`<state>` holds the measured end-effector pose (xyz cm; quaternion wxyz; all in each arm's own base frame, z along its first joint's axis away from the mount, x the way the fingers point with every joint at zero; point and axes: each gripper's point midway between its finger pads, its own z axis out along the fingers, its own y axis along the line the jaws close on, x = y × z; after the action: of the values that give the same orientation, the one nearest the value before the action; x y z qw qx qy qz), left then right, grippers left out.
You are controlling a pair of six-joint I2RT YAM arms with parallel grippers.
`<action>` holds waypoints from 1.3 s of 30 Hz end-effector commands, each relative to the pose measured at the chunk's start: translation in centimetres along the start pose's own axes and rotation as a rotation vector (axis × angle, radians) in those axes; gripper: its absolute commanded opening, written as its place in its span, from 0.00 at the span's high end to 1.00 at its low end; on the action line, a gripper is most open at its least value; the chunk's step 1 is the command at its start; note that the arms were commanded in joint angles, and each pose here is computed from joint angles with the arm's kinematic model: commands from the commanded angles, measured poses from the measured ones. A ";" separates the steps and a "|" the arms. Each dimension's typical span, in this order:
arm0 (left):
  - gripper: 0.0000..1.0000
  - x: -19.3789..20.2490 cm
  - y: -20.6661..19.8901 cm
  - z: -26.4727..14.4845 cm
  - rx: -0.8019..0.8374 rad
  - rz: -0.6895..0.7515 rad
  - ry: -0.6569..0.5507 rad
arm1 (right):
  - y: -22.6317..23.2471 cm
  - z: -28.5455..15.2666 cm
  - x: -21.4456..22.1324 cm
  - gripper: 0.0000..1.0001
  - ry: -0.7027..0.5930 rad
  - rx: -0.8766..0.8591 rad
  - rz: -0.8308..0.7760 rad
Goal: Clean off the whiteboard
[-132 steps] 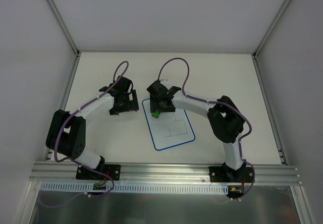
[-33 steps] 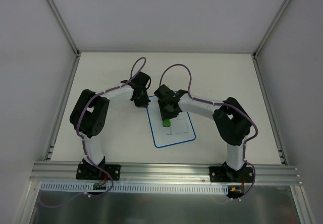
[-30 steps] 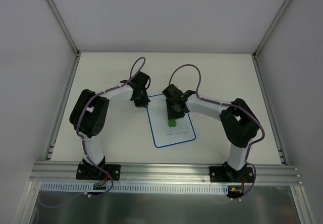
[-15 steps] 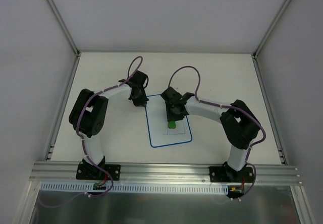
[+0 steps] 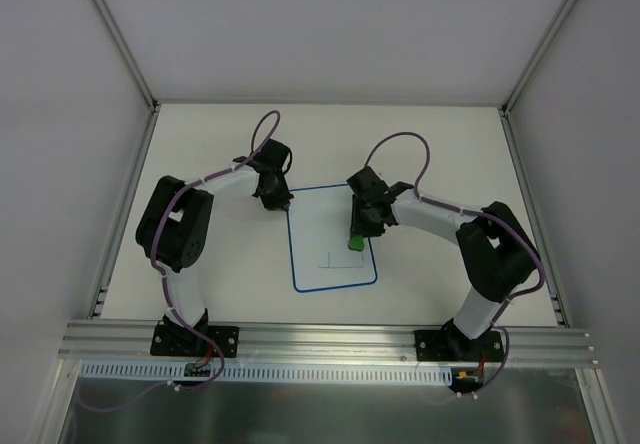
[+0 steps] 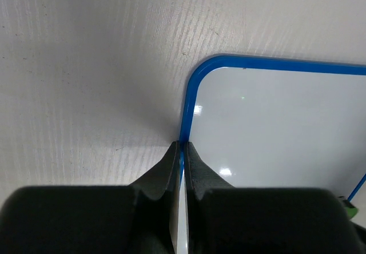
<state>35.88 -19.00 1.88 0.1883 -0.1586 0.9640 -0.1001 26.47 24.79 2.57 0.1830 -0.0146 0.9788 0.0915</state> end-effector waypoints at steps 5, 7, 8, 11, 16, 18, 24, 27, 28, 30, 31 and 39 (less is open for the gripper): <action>1.00 -1.3 2.2 1.0 -0.095 -0.035 -0.013 | -7.5 -0.5 4.4 1.00 0.162 0.174 -0.052; 1.00 -1.4 1.9 1.1 -0.089 -0.042 -0.014 | -7.0 -0.9 5.3 1.00 0.185 0.146 -0.075; 1.00 -1.5 1.8 1.1 -0.089 -0.042 -0.014 | -6.7 -1.0 5.5 1.00 0.189 0.134 -0.085; 1.00 -1.9 1.3 1.1 -0.077 -0.058 -0.021 | -5.1 -1.8 6.1 1.00 0.235 0.085 -0.123; 1.00 -2.0 1.0 1.2 -0.069 -0.075 -0.016 | -3.2 -2.3 8.2 1.00 0.304 0.038 -0.170; 1.00 -1.8 0.8 1.3 -0.063 -0.081 -0.009 | -2.6 -2.2 9.3 1.00 0.327 0.018 -0.175; 1.00 -1.4 0.8 1.6 -0.059 -0.084 0.008 | 2.1 -1.4 10.3 1.00 0.283 -0.083 -0.293; 1.00 -1.1 0.8 1.7 -0.056 -0.095 0.021 | 4.2 -0.8 8.7 1.00 0.227 -0.089 -0.332; 1.00 -0.9 0.7 1.6 -0.050 -0.100 0.027 | 4.8 -0.7 8.3 1.00 0.208 -0.096 -0.338; 1.00 -0.4 0.8 1.7 -0.051 -0.106 0.039 | 5.7 -0.4 6.9 1.00 0.154 -0.084 -0.341; 1.00 -0.3 0.8 1.7 -0.047 -0.106 0.045 | 6.7 -0.3 5.9 1.00 0.117 -0.087 -0.341; 1.00 -0.1 0.6 1.9 -0.042 -0.110 0.045 | 10.8 0.7 3.6 1.00 0.065 -0.122 -0.326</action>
<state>37.97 -18.82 2.11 0.1873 -0.2004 0.9555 -0.1084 21.60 33.67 2.80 0.1441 -0.1903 0.9642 0.1156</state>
